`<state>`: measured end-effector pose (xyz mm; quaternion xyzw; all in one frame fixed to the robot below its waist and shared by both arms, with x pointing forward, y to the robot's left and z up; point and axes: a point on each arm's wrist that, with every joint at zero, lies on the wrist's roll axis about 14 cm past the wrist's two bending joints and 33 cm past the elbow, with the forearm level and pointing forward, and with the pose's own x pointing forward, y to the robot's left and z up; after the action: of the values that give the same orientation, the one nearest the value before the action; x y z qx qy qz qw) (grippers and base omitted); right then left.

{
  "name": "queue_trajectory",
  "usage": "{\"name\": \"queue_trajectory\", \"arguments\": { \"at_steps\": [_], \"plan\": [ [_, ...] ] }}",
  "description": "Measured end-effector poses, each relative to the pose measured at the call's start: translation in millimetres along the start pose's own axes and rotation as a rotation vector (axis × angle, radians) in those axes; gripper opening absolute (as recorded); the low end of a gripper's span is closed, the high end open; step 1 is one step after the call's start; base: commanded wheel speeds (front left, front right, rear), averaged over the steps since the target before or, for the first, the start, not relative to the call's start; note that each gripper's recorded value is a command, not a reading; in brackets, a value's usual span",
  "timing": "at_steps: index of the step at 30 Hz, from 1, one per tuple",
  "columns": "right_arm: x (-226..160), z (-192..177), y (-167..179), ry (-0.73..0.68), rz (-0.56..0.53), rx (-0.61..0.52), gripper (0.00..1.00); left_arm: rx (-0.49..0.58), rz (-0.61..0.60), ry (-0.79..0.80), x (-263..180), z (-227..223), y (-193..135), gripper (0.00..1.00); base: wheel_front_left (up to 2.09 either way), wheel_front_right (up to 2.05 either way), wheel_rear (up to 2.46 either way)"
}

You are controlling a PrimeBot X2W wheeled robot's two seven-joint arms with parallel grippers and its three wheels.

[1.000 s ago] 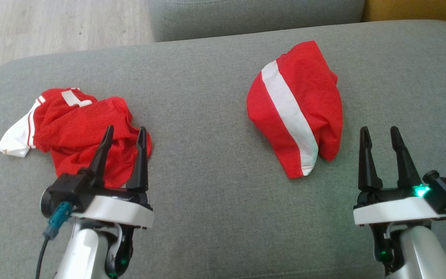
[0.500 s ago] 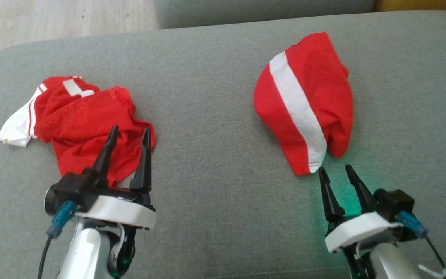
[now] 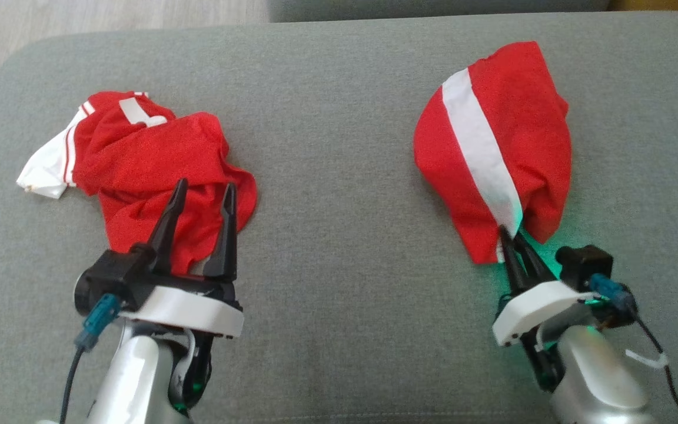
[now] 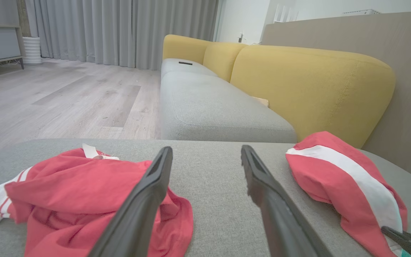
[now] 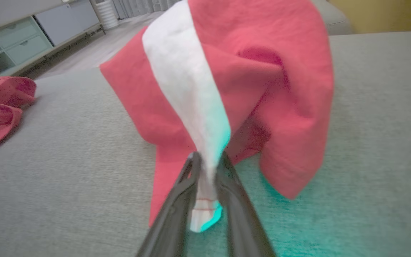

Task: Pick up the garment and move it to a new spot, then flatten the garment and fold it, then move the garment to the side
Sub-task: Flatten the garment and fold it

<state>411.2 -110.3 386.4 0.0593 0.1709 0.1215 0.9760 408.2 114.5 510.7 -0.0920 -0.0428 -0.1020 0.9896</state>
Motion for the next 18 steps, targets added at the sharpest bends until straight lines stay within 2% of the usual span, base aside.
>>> {"name": "queue_trajectory", "arguments": {
  "at_steps": [4,7,12,18],
  "plan": [
    [-4,8,-27,-0.014,-0.068,-0.064,0.0,-0.002,-0.001,-0.006,2,2,-2,1.0,0.0,0.0,0.0],
    [-14,23,-64,-0.048,-0.158,-0.129,0.0,-0.019,-0.015,-0.012,4,3,-7,1.0,0.0,0.0,0.0],
    [-48,58,-126,-0.127,-0.325,-0.25,0.0,-0.033,-0.04,-0.029,7,9,-18,1.0,0.0,0.0,0.0],
    [-93,63,-170,-0.092,-0.491,-0.33,0.0,-0.049,-0.058,-0.046,9,15,-27,1.0,0.0,0.0,0.0]
  ]
}}
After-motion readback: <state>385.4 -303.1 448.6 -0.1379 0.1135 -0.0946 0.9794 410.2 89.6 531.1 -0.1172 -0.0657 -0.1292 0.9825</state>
